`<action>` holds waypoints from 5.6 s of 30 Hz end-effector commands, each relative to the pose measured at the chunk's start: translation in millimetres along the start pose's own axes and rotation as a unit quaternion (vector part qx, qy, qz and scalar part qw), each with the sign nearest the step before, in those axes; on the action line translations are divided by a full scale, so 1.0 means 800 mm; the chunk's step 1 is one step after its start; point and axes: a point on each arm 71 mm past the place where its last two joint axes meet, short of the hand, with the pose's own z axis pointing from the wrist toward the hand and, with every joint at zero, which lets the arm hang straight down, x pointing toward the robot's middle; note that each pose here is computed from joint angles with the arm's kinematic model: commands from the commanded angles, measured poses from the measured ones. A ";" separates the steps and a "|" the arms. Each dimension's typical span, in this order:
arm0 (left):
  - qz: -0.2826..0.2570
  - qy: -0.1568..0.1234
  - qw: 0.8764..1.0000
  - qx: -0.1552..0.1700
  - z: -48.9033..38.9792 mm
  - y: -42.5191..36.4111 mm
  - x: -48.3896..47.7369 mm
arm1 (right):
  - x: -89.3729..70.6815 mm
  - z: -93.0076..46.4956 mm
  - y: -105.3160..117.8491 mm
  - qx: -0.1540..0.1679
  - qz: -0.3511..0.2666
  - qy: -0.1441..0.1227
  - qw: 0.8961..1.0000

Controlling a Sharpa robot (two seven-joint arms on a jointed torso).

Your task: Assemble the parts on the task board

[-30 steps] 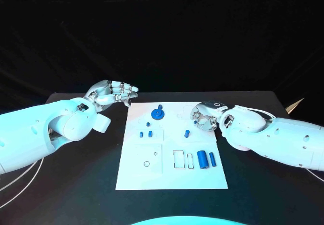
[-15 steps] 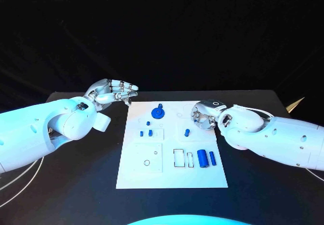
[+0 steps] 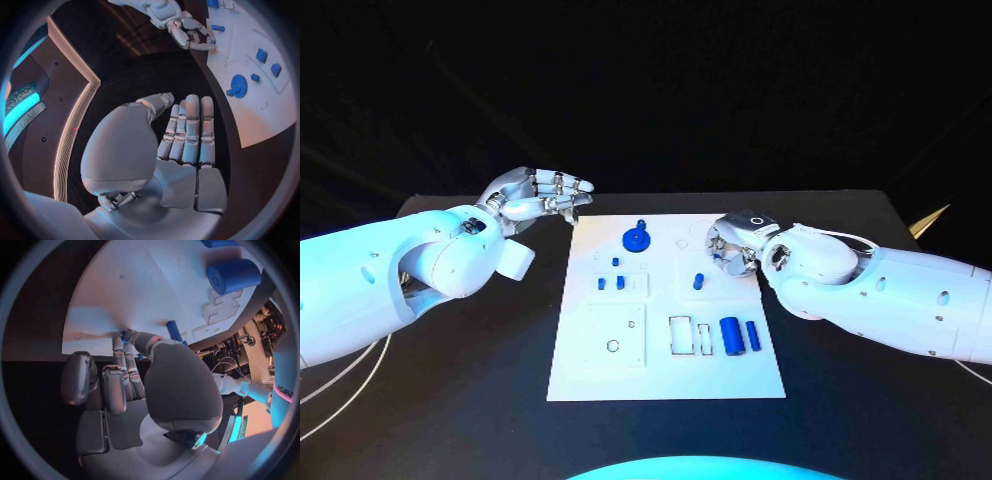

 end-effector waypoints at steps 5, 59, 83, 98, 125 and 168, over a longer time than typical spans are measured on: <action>0.002 0.006 1.000 0.001 0.000 -0.0011 0.003 | 0.023 -0.004 0.007 0.003 -0.032 0.050 0.998; 0.005 -0.001 1.000 -0.003 -0.002 0.0004 -0.001 | -0.014 -0.030 -0.001 0.016 0.045 -0.093 0.995; 0.003 -0.001 1.000 0.000 0.005 0.0011 0.007 | -0.015 -0.040 0.137 -0.122 0.114 -0.081 0.983; -0.001 0.000 1.000 0.003 0.016 0.0016 0.015 | 0.026 -0.032 0.180 -0.151 0.118 -0.037 0.981; -0.001 -0.001 1.000 0.001 0.018 0.0026 0.015 | 0.042 -0.035 0.188 -0.153 0.112 -0.004 0.982; -0.002 0.003 1.000 -0.003 0.017 0.0032 0.015 | 0.052 -0.030 0.196 -0.151 0.087 0.021 0.985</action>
